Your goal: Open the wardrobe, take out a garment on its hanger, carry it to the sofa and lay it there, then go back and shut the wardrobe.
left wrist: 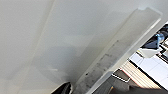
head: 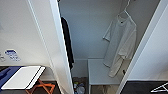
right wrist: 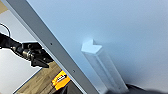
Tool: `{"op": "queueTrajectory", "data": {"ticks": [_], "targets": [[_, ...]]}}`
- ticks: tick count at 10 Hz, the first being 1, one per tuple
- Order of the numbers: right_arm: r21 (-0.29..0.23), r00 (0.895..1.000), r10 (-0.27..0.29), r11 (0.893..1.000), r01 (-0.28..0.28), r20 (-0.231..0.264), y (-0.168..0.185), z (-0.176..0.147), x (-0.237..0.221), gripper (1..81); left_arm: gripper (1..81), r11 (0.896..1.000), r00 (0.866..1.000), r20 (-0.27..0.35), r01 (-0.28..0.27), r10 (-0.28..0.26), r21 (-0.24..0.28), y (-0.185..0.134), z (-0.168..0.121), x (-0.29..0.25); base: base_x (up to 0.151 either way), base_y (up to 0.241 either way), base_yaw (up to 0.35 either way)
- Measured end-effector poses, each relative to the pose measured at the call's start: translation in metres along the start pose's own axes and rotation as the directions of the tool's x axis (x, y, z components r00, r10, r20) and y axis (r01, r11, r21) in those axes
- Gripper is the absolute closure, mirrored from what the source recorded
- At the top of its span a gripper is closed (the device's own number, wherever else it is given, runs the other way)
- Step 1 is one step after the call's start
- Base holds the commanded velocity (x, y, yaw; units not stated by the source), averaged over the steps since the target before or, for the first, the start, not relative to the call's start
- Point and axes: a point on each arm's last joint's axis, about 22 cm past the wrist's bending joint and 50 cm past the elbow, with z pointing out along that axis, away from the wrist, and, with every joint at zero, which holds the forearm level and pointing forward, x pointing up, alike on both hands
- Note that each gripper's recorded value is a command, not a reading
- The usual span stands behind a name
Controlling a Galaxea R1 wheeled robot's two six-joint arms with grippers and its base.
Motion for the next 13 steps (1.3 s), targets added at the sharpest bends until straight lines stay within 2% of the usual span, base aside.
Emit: {"op": "queueTrajectory", "data": {"ticks": [11,13], "targets": [[0.002,1.0,0.001,1.0,-0.001,0.0,-0.0007,0.001,0.0001,1.0,1.0,1.0,1.0,-0.007,0.0,0.0,-0.008,0.0008,0.0021,0.0014,0.0,0.0,0.0],[0.002,1.0,-0.004,1.0,0.004,-0.003,0.0007,0.0015,0.0034,1.0,1.0,1.0,1.0,-0.01,-0.007,0.007,-0.007,-0.0009,0.0024,0.0043,-0.066,0.0,0.0]]}}
